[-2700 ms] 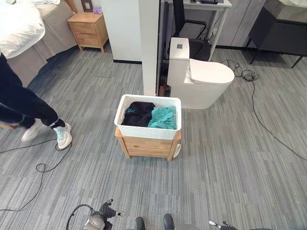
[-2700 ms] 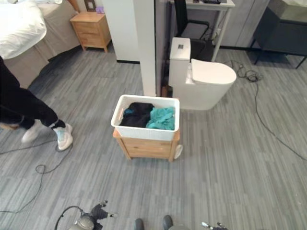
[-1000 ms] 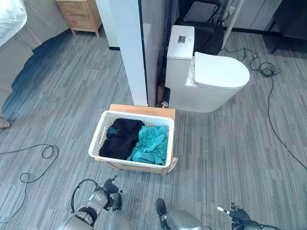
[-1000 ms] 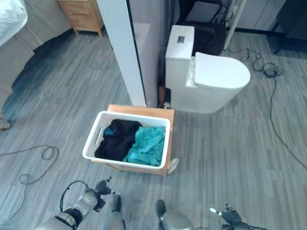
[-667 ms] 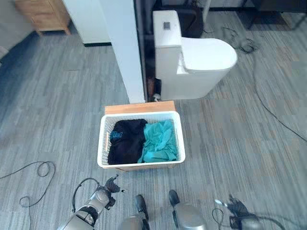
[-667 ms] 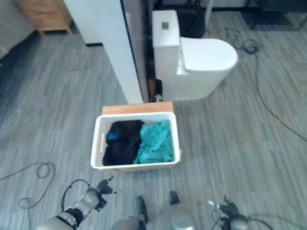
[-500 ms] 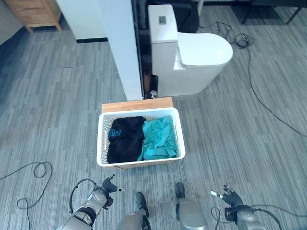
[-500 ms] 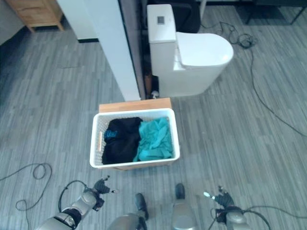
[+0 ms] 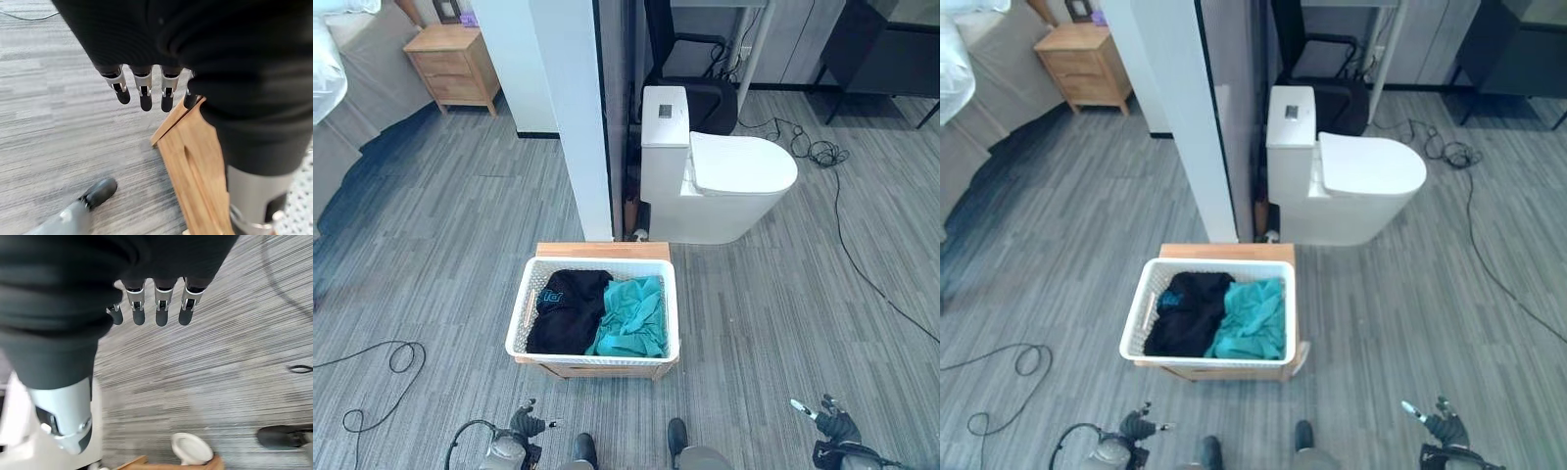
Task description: Grab the laundry basket,head to the washer,open it,put in the laundry and shut it.
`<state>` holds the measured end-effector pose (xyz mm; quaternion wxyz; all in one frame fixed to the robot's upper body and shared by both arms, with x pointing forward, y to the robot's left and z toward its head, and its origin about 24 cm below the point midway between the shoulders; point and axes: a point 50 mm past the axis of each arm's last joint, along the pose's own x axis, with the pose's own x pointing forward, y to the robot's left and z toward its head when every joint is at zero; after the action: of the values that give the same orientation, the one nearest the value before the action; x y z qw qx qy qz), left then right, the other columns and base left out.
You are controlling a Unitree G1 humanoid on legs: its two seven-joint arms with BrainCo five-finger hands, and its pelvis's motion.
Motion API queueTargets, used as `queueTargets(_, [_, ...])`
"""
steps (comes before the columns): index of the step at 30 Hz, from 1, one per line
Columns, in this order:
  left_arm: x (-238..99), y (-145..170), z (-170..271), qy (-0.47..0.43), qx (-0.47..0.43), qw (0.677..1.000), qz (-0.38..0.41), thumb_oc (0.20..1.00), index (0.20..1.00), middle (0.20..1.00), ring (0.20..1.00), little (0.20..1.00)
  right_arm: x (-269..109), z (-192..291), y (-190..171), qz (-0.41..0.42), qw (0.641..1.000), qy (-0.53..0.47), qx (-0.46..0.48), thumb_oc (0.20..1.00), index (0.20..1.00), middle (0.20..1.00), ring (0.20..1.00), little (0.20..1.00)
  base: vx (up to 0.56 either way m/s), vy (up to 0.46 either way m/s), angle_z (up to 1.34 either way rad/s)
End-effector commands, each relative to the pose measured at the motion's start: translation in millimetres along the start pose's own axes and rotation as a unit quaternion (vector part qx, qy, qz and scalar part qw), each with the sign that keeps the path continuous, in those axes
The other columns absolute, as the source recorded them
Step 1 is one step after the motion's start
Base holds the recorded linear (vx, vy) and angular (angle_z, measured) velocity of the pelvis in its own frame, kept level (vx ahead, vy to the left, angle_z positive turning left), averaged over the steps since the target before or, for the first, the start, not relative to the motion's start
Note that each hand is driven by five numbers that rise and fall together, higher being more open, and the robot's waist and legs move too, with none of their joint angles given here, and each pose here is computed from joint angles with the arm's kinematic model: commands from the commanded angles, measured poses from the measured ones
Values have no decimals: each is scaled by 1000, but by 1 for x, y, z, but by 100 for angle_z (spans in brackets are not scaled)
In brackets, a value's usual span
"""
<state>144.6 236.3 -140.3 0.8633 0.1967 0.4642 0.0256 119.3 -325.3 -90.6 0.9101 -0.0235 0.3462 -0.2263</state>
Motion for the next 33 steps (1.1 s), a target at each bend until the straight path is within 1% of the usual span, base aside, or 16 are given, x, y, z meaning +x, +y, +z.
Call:
queueTargets(1, [1,51,23,-59,-38,995,67,1000,1000,1000,1000,1000,-4,36,-23,-18,996,-86,11,1000,1000,1000,1000,1000,0,0,0])
queueTargets(4, [-3,60,28,-82,-30,994,69,1000,1000,1000,1000,1000,-9,48,-29,-22,993,-112,3,1000,1000,1000,1000,1000,10,3,1])
queueTargets(8, [-27,112,51,-154,23,983,98,1000,1000,1000,1000,1000,-23,94,-52,-41,981,-175,-72,1000,1000,1000,1000,1000,24,10,1])
queueTargets(9, [-29,113,47,-153,-13,983,98,1000,1000,1000,1000,1000,-24,100,-49,-35,979,-184,-76,1000,1000,1000,1000,1000,0,0,0])
queueTargets(10, [-28,112,42,-145,-100,981,83,1000,1000,1000,1000,1000,-26,111,-49,-27,977,-197,-78,1000,1000,1000,1000,1000,6,35,2])
queueTargets(11, [-37,116,55,-181,-84,978,59,1000,1000,1000,1000,1000,-31,122,-53,-25,973,-215,-77,1000,1000,1000,1000,1000,24,57,2])
queueTargets(12, [-57,140,74,-228,-40,970,69,1000,1000,1000,1000,1000,-49,157,-52,0,957,-280,-82,1000,1000,1000,1000,1000,16,48,3])
queueTargets(14, [-79,161,97,-281,-22,956,87,1000,1000,1000,1000,1000,-64,174,-45,48,943,-327,-48,1000,1000,1000,1000,1000,6,31,5])
queueTargets(15, [-95,173,117,-325,-16,940,105,1000,1000,1000,1000,1000,-75,190,-42,96,924,-369,15,1000,1000,1000,1000,1000,-6,12,4])
queueTargets(17, [-121,181,166,-412,5,903,121,1000,1000,1000,1000,1000,-81,187,-16,221,905,-350,98,1000,1000,1000,1000,1000,-44,2,11])
queueTargets(19, [-134,191,189,-438,24,891,114,1000,1000,1000,1000,1000,-85,199,-22,186,917,-353,7,1000,1000,1000,1000,1000,-47,13,21])
queueTargets(20, [-134,191,189,-439,24,891,114,1000,1000,1000,1000,1000,-85,199,-22,185,917,-353,7,1000,1000,1000,1000,1000,-44,21,9])
queueTargets(22, [-138,206,212,-427,66,896,105,1000,1000,1000,1000,1000,-83,230,-15,211,910,-347,-84,1000,1000,1000,1000,1000,-54,13,-3])
queueTargets(24, [-131,197,233,-421,101,898,85,1000,1000,1000,1000,1000,-75,228,3,270,910,-298,-96,1000,1000,1000,1000,1000,-44,-3,-3])
queueTargets(29, [-117,175,267,-405,142,902,39,1000,1000,1000,1000,1000,-67,234,29,301,903,-260,-164,1000,1000,1000,1000,1000,-25,20,2])
queueTargets(33, [-100,163,270,-382,141,913,25,1000,1000,1000,1000,1000,-63,229,49,335,898,-241,-154,1000,1000,1000,1000,1000,-6,26,1])
